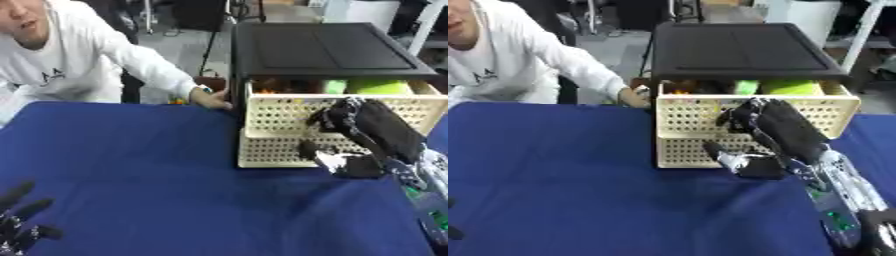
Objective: Pick up objects from table and place into drawer.
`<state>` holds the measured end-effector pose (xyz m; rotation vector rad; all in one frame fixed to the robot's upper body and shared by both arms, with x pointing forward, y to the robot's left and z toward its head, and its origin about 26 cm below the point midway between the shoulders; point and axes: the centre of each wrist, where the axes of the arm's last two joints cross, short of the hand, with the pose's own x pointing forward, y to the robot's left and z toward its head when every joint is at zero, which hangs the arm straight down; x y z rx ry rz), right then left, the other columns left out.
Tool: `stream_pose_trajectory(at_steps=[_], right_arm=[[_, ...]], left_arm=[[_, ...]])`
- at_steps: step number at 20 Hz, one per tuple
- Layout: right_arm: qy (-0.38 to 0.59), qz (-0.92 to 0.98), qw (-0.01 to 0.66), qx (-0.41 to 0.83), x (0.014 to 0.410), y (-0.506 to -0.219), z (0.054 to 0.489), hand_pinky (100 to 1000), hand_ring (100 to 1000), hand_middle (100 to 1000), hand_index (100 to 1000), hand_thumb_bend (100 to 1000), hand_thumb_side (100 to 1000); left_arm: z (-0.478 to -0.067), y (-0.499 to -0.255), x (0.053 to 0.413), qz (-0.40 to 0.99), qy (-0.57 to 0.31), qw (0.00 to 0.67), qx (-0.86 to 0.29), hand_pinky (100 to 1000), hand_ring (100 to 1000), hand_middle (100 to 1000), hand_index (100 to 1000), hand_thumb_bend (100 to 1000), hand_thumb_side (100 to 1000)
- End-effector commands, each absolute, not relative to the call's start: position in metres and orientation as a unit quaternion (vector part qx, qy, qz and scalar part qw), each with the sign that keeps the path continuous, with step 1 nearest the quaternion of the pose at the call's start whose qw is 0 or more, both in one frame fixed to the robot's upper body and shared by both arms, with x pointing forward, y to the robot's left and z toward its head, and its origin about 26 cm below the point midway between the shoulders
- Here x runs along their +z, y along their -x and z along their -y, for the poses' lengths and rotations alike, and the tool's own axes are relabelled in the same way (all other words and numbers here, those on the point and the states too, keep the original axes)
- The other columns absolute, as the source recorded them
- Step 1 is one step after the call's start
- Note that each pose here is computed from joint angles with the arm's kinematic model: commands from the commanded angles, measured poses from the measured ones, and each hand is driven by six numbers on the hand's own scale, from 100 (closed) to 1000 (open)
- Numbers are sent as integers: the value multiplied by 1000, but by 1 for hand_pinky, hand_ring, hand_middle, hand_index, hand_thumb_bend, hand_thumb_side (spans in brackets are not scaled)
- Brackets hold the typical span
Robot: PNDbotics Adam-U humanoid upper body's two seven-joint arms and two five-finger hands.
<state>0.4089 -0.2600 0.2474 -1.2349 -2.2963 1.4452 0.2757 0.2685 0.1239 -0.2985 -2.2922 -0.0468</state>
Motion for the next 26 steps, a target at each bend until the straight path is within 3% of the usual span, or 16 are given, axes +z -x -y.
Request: stream_pose_trajectory(at_steps=[1,13,26], right_arm=[[433,741,105,503,238,-412,287,217,293,322,642,390,1000],[430,736,115,510,238,-411,313,233,311,338,629,411,1000],[400,750,93,518,246,-417,294,237,320,352,614,413,1000]], left_arm=[[-267,-276,129,912,120,392,-26,538,795,866,819,100,1000],[-265,-275,129,912,120,392,-27,538,795,868,819,100,1000],[-263,-276,129,911,123,392,-31,538,795,869,819,100,1000]])
